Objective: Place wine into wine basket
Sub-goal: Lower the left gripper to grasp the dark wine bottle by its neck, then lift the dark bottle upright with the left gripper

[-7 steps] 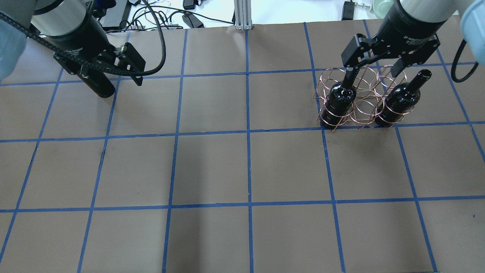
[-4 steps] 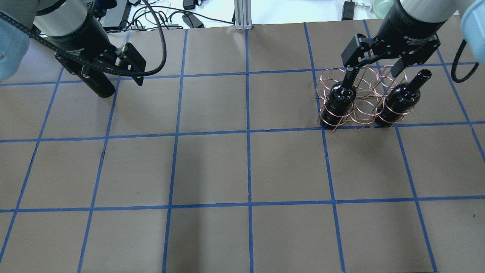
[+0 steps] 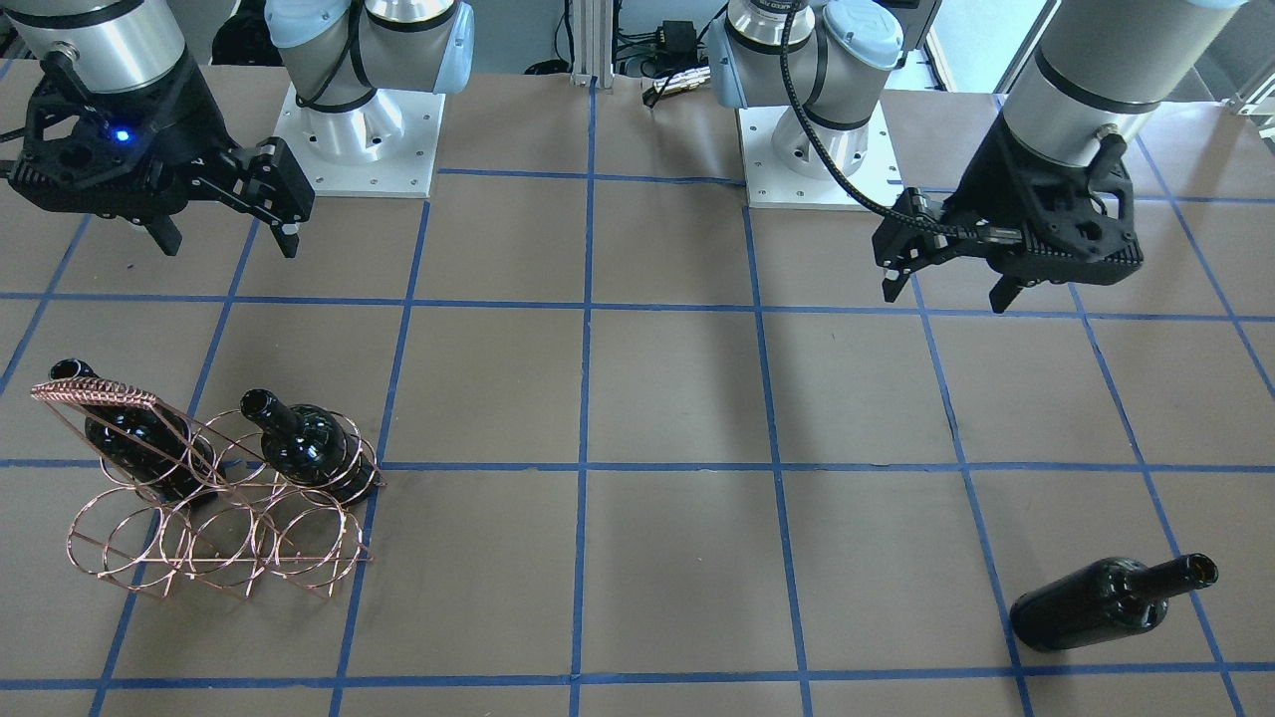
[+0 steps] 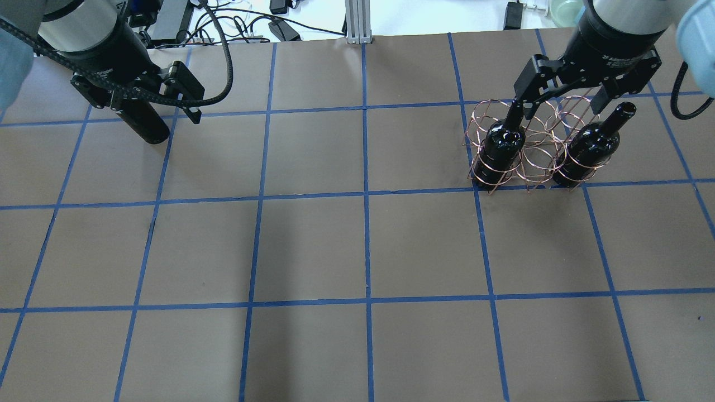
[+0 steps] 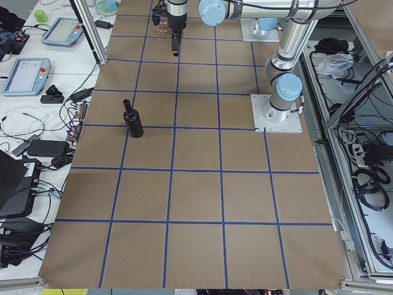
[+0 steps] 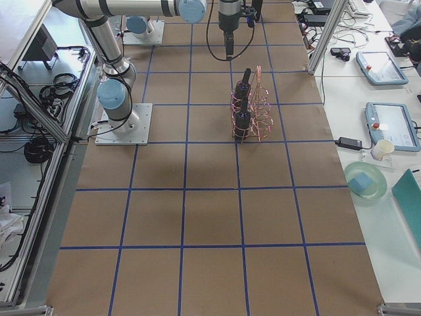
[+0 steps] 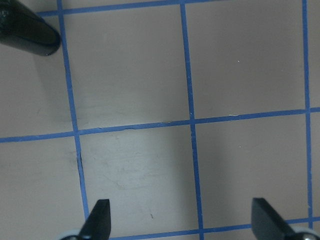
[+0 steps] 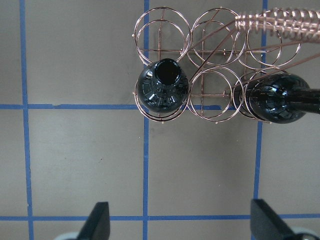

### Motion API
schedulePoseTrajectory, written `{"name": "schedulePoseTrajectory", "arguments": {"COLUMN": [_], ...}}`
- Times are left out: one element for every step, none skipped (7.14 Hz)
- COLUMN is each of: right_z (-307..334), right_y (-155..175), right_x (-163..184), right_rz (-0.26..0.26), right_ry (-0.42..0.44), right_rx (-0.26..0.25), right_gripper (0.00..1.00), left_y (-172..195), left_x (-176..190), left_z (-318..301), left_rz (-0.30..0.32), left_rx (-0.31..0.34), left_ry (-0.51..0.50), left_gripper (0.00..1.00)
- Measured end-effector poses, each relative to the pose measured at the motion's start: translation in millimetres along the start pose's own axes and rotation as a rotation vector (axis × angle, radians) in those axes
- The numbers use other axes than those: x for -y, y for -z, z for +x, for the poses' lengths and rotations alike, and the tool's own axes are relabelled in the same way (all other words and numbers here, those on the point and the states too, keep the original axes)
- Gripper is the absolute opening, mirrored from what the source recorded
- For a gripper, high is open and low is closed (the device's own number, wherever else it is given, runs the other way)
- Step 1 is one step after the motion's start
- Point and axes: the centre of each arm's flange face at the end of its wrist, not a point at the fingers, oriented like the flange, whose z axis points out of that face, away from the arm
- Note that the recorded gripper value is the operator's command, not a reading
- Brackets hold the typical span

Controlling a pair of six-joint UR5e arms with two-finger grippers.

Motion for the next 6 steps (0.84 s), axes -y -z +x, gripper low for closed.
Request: {"name": "schedulePoseTrajectory", "arguments": {"right_z": [0.3,0.7,0.5,0.3,0.2,0.2], "right_y": [0.0,0.3,0.5,0.9,0.8,-0.1], "right_x": [0.5,1.2,1.2,1.4,1.7,1.6], "right_rz": [0.003,0.007,0.010,0.013,0.015,0.010], "right_ry": [0.002,0.007,0.007,-0.001,-0.004,-0.005], "right_rx": [-0.002,-0.002,-0.001,0.001,0.000,-0.001], "right_gripper": [1.00,1.00,1.00,1.00,1.00,1.00], "left_y": [0.6,1.3,-1.4,-11.0,-23.8,-34.8], "left_x": [11.7,26.7,42.8,57.9,72.1,86.8], "left_z": [-30.7,-58.8,-86.9,-116.0,-141.0,-159.5], "left_rz": [0.010,0.020,0.029,0.038,0.045,0.050], "left_rx": [0.006,0.013,0.019,0.022,0.023,0.025], "left_ry": [-0.028,-0.060,-0.079,-0.088,-0.097,-0.109], "left_gripper": [1.00,1.00,1.00,1.00,1.00,1.00]}}
